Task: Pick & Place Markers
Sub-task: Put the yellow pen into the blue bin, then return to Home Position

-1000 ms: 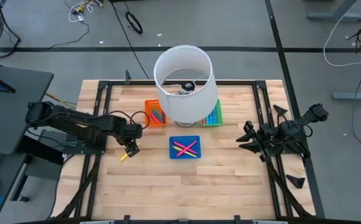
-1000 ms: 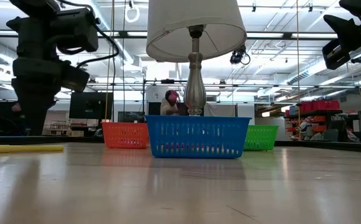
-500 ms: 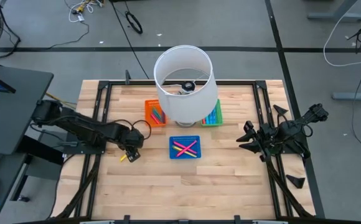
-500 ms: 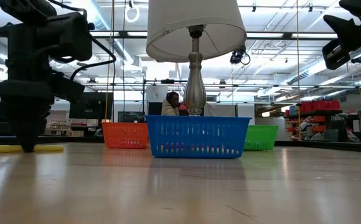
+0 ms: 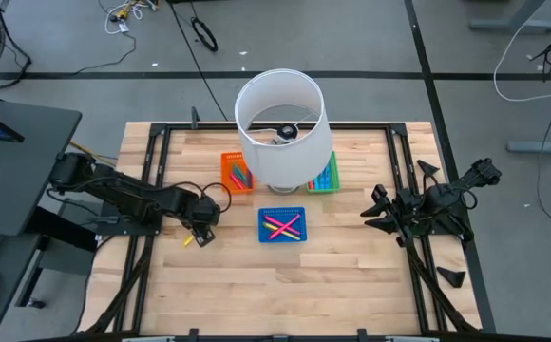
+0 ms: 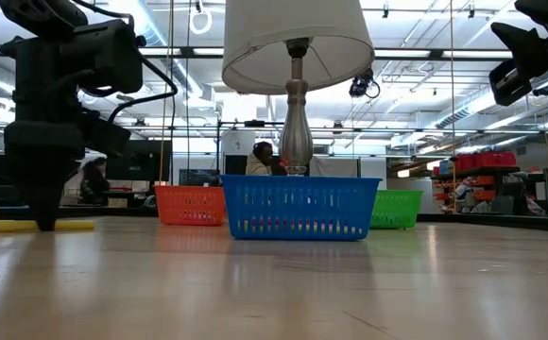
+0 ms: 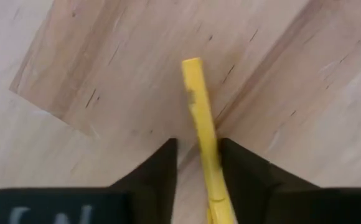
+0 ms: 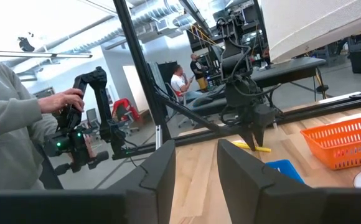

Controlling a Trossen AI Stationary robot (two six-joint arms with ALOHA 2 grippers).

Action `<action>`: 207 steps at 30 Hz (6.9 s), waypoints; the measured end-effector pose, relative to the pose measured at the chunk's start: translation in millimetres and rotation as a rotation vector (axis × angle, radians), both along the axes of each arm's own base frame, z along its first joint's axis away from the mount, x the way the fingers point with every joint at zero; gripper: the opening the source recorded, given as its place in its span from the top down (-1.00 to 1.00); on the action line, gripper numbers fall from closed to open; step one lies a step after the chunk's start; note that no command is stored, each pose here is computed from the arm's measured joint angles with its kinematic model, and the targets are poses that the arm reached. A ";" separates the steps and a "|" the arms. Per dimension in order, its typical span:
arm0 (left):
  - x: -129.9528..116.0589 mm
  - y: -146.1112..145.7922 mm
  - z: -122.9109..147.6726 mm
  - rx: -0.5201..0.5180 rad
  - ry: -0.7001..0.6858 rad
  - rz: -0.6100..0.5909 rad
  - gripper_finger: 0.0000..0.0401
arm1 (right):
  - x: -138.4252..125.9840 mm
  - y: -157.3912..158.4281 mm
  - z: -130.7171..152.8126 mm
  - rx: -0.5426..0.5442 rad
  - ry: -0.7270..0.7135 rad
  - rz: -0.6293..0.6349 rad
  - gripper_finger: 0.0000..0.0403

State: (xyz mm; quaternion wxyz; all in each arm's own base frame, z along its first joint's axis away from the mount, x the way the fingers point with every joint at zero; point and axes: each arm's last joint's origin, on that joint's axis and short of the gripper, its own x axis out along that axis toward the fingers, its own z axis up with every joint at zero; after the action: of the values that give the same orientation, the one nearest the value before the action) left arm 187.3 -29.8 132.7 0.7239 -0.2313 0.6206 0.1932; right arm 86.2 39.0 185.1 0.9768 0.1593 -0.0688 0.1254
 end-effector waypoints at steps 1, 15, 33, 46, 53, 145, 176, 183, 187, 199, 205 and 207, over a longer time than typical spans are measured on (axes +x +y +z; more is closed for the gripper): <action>0.1 -0.1 0.1 -0.003 -0.001 0.003 0.42 | 0.0 0.0 0.0 0.000 0.000 0.000 0.41; 0.6 -0.8 0.1 -0.022 -0.003 0.000 0.86 | 0.0 0.0 0.0 0.000 0.000 0.000 0.41; 26.1 -5.5 52.2 -0.009 -0.012 -0.144 0.88 | 0.0 0.0 0.0 0.000 0.000 0.000 0.41; 35.9 -25.1 103.4 -0.035 -0.039 -0.313 0.88 | 0.0 0.0 0.0 0.000 0.000 0.000 0.41; 34.3 -39.4 106.8 -0.067 -0.039 -0.352 0.88 | 0.0 0.0 0.0 0.000 0.000 0.000 0.41; 274.8 -86.4 59.3 0.423 0.055 -0.574 -0.17 | 0.3 0.2 -0.3 -0.002 0.003 0.000 0.41; 201.7 -103.0 105.8 0.516 -0.096 -0.722 -0.18 | 0.3 0.1 -0.3 -0.002 0.003 0.000 0.41; 146.0 -94.3 115.4 0.455 -0.209 -0.689 -0.18 | 0.3 0.1 -0.2 -0.001 0.003 0.000 0.41; 116.7 -85.2 113.1 0.385 -0.320 -0.682 -0.18 | 0.3 0.1 -0.2 -0.002 0.003 0.000 0.41; 27.6 -47.3 95.1 0.401 -0.586 -0.565 -0.18 | 0.3 0.1 -0.2 -0.002 0.003 0.000 0.41; -1.5 -31.6 99.0 0.477 -0.844 -0.388 -0.18 | 0.3 0.2 -0.3 -0.002 0.003 0.000 0.41; -11.2 -26.5 98.8 0.480 -0.937 -0.310 -0.18 | 0.3 0.2 -0.2 -0.002 0.003 0.000 0.41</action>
State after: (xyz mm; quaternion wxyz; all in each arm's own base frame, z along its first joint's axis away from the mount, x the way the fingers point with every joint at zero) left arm 176.1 -56.3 231.5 0.9752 -0.0266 0.1972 0.0968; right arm 86.5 39.2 184.8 0.9770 0.1587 -0.0672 0.1253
